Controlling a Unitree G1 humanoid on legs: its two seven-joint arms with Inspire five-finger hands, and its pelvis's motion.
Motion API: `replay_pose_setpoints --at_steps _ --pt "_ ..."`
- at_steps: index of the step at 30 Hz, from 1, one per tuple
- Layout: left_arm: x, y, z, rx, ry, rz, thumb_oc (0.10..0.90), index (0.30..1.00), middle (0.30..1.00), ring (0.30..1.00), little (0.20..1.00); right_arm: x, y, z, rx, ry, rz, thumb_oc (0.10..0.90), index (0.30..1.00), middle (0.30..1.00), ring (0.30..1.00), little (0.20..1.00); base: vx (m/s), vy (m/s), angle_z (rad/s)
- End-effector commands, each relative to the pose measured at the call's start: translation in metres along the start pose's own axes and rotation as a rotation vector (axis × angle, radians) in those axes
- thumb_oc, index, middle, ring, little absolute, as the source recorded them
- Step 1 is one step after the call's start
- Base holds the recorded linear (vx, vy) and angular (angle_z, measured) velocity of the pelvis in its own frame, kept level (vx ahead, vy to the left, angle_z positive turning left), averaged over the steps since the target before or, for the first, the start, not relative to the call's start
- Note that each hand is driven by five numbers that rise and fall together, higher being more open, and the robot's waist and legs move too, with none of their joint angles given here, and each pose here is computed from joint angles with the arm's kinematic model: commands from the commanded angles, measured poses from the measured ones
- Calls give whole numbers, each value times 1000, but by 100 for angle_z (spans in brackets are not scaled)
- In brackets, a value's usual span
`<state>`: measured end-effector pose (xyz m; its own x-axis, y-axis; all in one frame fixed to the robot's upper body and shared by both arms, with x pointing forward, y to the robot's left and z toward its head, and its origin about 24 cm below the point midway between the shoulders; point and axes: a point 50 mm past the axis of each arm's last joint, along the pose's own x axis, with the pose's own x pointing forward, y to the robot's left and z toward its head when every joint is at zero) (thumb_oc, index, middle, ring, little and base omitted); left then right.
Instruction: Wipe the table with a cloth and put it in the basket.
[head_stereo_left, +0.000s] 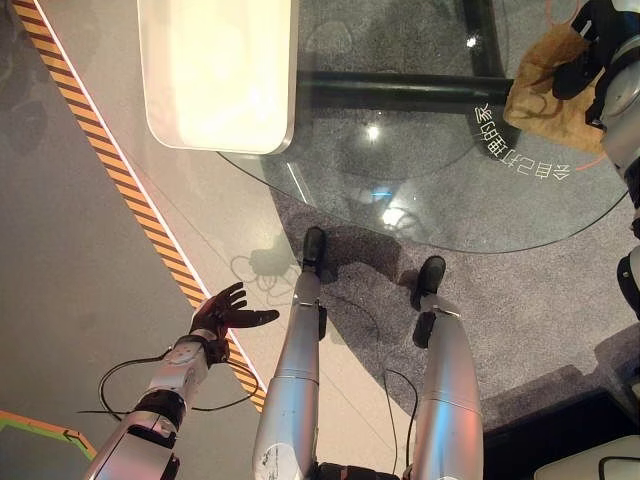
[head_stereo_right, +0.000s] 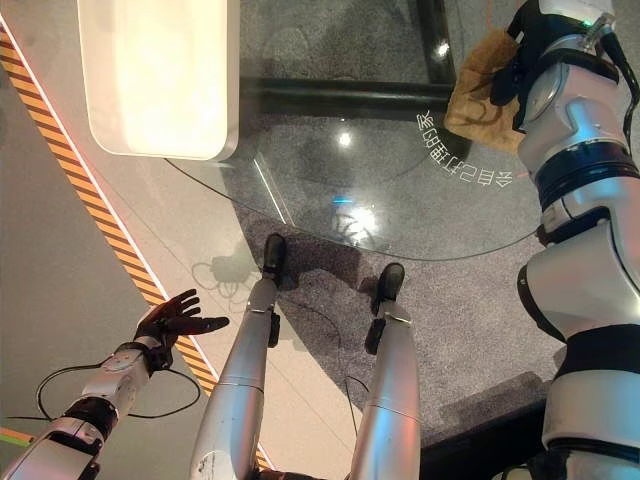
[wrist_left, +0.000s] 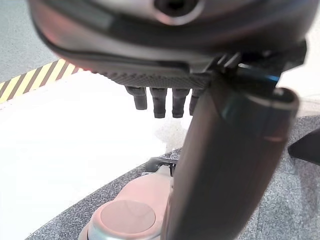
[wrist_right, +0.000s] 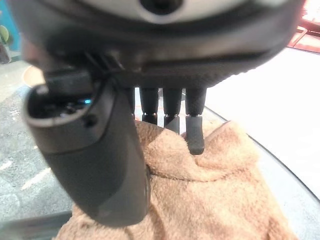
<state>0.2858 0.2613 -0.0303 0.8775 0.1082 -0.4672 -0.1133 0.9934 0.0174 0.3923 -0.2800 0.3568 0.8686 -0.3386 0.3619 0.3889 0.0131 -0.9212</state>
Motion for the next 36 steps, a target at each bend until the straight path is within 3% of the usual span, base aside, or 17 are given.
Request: replay_pose_setpoints --at_steps 1,24,36 --pt "-11 18 -22 20 53 50 800 900 900 900 900 -4 -21 34 -68 -178 -157 100 300 300 300 200 0 0 0" --pt "-8 -2 -25 1 35 22 800 900 900 900 900 -30 -27 118 91 -435 -261 100 300 300 300 200 -1 10 0" --pt "-7 -10 -26 0 21 5 800 900 900 900 900 -55 -21 163 58 -603 -252 100 300 300 300 200 -15 11 1"
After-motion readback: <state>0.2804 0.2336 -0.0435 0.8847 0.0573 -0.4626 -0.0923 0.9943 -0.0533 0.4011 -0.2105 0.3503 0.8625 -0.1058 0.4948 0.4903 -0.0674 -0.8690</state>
